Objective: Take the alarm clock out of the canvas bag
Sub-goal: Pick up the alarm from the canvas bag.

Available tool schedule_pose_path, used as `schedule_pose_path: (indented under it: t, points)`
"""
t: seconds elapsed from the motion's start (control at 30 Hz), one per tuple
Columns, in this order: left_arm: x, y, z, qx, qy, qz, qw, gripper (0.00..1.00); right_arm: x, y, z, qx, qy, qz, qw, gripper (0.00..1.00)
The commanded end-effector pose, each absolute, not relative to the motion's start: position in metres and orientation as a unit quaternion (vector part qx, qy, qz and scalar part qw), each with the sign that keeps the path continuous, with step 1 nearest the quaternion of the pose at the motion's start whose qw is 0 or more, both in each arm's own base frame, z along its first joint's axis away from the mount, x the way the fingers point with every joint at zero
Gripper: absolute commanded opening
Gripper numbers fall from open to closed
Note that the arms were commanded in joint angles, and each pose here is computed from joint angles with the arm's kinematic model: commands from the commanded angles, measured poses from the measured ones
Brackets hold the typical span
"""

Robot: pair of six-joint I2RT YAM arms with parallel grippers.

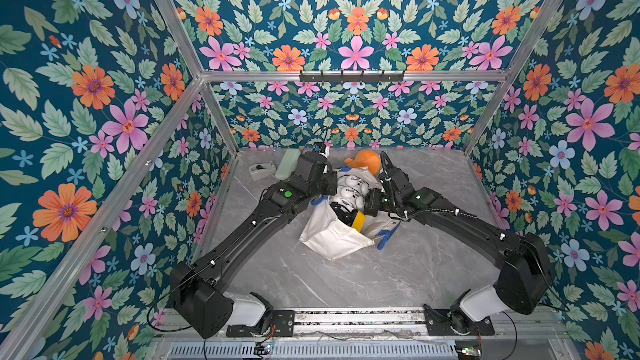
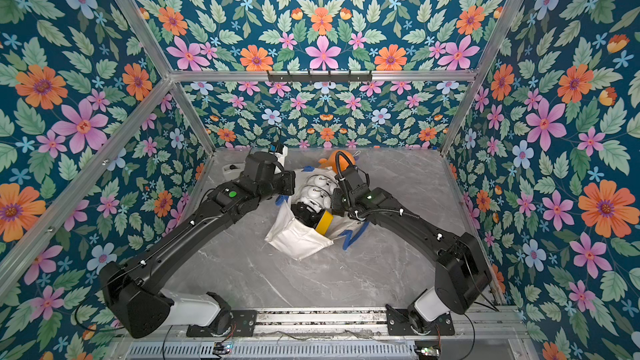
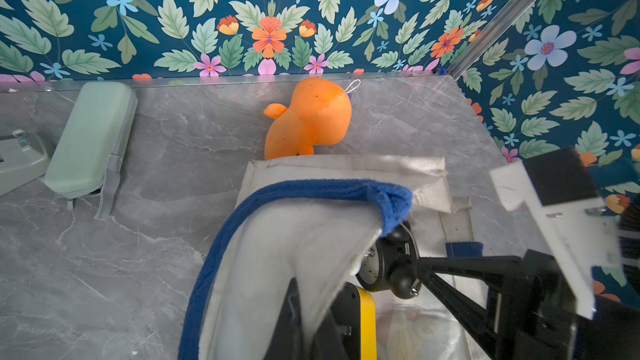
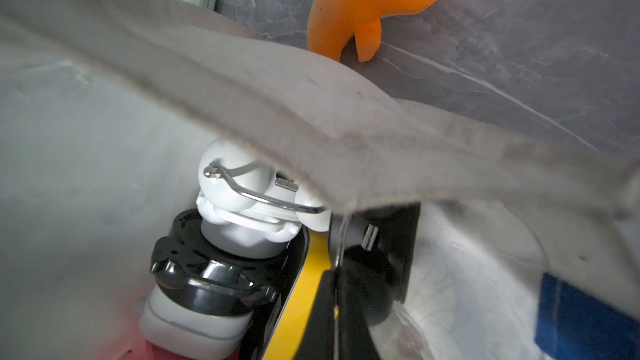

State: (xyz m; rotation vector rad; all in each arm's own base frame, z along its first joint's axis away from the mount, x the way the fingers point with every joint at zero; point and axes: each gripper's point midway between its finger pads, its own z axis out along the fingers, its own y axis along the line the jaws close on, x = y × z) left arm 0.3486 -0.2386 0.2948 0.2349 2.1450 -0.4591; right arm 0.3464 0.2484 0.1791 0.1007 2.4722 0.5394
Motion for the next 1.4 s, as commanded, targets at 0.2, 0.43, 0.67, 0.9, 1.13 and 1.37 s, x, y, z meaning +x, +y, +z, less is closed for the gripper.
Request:
schedule_pose_path:
  t: [0.2,0.43,0.67,0.9,1.13,1.37]
  points:
    - [0.359,-0.244,0.336,0.083,0.825,-0.221,0.513,0.0,0.346,0.222,0.159,0.057,0.949,0.144,0.274,0.16]
    - [0.358,-0.244,0.333,0.083,0.826,-0.222,0.511,0.0,0.351,0.219,0.163,0.06,0.947,0.146,0.281,0.16]
    - [0.36,-0.246,0.329,0.082,0.828,-0.222,0.508,0.0,0.35,0.219,0.179,0.051,0.941,0.156,0.296,0.0]
    - [0.369,-0.238,0.321,0.052,0.837,-0.199,0.508,0.0,0.339,0.218,0.217,0.023,0.935,0.172,0.31,0.0]
    - [0.377,-0.232,0.324,0.031,0.838,-0.177,0.516,0.0,0.318,0.214,0.261,-0.02,0.925,0.195,0.327,0.0]
    - [0.38,-0.231,0.322,0.029,0.839,-0.171,0.515,0.0,0.294,0.21,0.303,-0.065,0.907,0.226,0.35,0.0]
